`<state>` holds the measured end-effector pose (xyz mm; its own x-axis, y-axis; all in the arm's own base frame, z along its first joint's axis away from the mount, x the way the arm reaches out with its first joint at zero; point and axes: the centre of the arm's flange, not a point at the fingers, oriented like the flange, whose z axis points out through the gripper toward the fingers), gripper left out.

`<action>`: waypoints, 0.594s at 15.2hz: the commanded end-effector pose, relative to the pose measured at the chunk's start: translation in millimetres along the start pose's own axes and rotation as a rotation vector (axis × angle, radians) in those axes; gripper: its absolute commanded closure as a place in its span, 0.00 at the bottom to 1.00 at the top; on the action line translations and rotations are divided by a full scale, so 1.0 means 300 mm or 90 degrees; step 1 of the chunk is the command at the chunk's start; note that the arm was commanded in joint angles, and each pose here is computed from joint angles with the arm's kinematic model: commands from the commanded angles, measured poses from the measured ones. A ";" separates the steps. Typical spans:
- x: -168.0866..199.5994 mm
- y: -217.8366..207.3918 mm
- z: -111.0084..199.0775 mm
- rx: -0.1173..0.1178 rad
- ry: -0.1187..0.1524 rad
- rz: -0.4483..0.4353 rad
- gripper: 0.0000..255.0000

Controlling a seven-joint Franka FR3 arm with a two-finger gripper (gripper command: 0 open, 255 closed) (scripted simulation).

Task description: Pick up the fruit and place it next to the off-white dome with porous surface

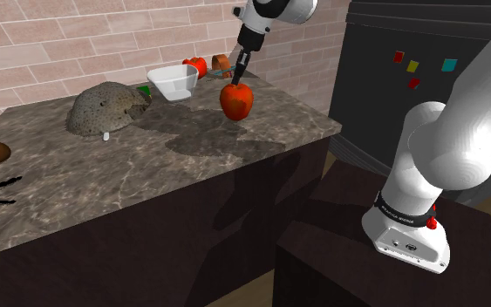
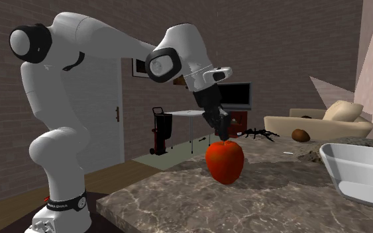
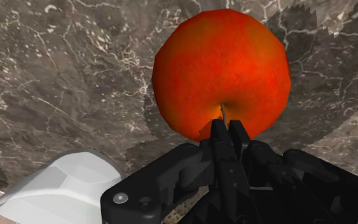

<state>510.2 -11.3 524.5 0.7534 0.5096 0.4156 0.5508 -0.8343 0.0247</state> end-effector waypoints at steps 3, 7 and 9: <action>0.000 0.000 0.000 0.000 0.000 0.000 1.00; 0.015 0.001 -0.032 0.000 0.000 0.000 1.00; 0.029 0.002 -0.064 0.000 0.000 0.000 1.00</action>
<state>510.9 -10.7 539.9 0.7535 0.5096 0.4155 0.5507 -0.8343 0.0245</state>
